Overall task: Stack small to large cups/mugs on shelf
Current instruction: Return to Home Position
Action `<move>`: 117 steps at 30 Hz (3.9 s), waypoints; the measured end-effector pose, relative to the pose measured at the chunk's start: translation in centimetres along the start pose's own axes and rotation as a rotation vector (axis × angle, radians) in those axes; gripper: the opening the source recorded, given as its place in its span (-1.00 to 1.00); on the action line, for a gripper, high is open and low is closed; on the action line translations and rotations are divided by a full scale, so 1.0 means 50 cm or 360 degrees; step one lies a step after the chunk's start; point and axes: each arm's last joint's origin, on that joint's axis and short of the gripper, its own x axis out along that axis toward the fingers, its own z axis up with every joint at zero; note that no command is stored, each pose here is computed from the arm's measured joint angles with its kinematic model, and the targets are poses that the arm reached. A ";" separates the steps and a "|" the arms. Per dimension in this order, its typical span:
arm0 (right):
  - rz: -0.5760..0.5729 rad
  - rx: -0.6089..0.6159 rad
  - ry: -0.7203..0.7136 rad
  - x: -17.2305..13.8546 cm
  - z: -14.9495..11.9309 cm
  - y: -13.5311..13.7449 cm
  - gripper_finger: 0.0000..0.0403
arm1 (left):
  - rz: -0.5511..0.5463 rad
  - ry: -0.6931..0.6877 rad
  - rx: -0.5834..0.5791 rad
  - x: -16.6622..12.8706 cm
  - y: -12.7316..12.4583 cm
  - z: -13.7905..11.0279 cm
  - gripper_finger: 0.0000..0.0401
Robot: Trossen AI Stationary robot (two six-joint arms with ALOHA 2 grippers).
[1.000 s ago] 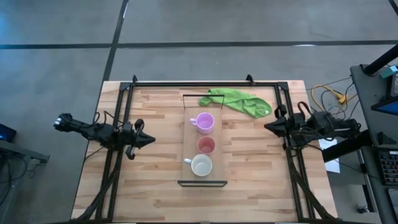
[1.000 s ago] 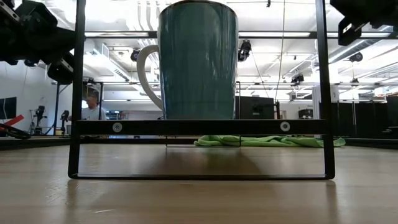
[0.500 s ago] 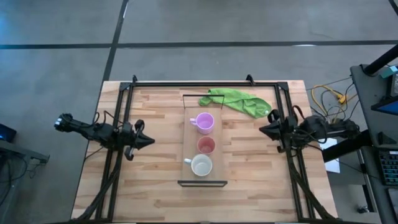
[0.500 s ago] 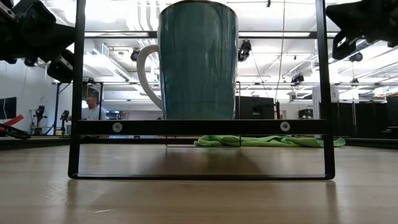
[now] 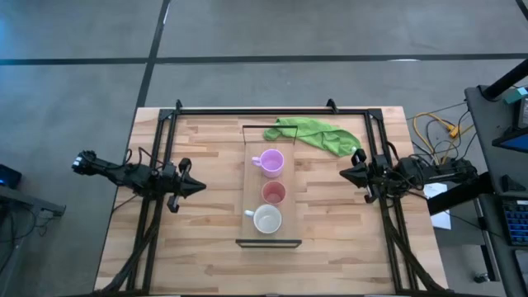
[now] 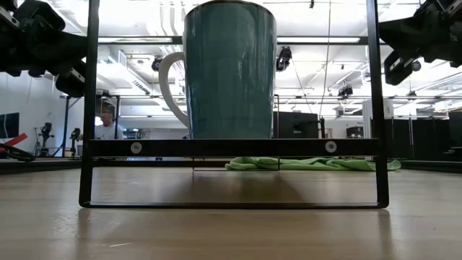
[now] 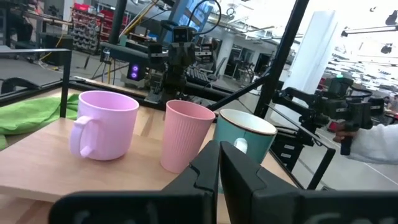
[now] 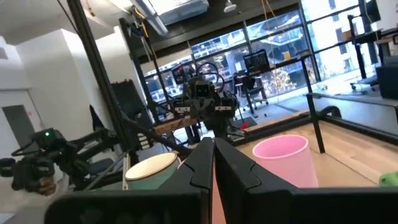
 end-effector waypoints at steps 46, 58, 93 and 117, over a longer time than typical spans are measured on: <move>-0.0028 -0.0389 0.0170 0.000 -0.019 -0.006 -0.96 | 0.0011 0.0010 0.0347 0.002 0.000 -0.001 -1.00; -0.0004 -0.0464 0.0110 -0.001 0.016 0.005 -0.96 | -0.0014 -0.0078 0.0337 -0.004 -0.007 0.027 -1.00; 0.0134 -0.0370 0.0219 -0.002 -0.023 0.000 -0.96 | -0.0046 -0.0170 0.0208 -0.003 -0.006 0.022 -1.00; 0.0120 -0.0212 0.0238 -0.002 -0.025 -0.001 -0.96 | -0.0044 -0.0180 0.0204 -0.003 -0.006 0.022 -1.00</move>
